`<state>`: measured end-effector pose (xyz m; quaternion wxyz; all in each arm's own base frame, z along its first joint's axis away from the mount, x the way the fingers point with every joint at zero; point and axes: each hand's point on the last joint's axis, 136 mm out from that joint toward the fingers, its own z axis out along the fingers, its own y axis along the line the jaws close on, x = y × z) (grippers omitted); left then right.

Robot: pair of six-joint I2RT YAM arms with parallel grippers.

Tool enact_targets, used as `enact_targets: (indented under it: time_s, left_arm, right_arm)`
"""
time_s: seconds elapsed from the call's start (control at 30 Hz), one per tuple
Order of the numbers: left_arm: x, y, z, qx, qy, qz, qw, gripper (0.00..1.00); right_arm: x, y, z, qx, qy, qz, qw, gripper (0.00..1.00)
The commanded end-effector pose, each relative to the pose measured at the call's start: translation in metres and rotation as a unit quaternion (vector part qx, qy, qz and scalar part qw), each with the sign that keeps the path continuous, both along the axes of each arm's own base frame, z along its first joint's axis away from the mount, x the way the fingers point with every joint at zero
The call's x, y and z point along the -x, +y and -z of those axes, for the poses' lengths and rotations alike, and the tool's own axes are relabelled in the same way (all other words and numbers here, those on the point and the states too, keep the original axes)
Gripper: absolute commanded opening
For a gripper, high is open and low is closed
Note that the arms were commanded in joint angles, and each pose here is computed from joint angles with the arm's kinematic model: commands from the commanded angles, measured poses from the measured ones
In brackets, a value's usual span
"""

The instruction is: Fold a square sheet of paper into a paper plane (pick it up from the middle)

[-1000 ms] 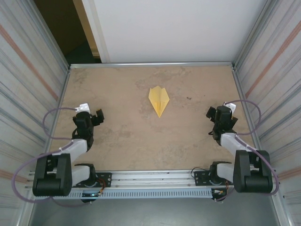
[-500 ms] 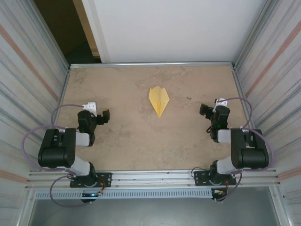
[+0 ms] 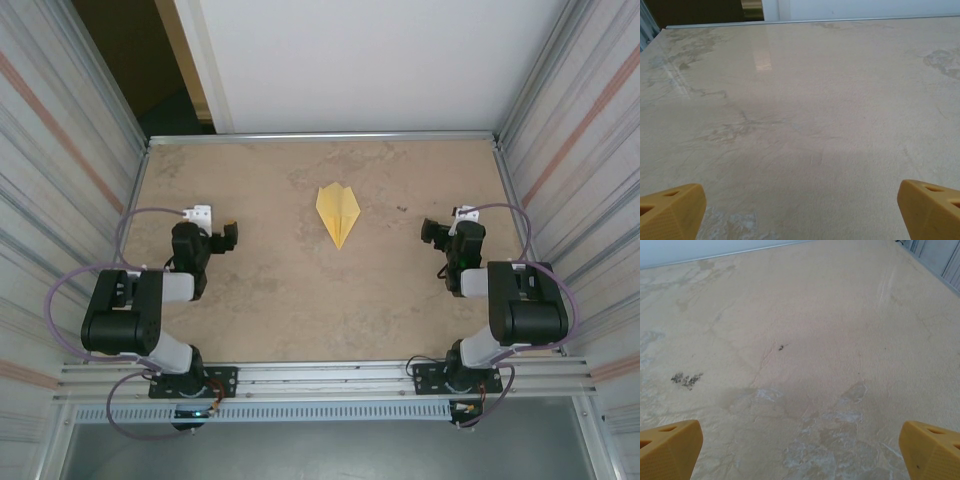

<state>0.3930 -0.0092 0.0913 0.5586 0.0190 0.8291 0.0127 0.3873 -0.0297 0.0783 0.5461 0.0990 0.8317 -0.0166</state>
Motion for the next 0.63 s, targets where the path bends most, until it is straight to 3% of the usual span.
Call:
enact_targets:
  time_s: [0.0,0.6]
  left_arm:
    - [-0.0012,0.0052,-0.0002,-0.017,0.001,-0.008,1.0,0.99]
    - [-0.0029,0.0014,0.0006,-0.01,0.005,0.009,1.0,0.99]
  right_arm:
    - [-0.0048,-0.0003,-0.0047,0.012,-0.005,-0.004,1.0,0.99]
    - [-0.0046,-0.0003,-0.0048,0.012,-0.005,-0.004,1.0,0.99]
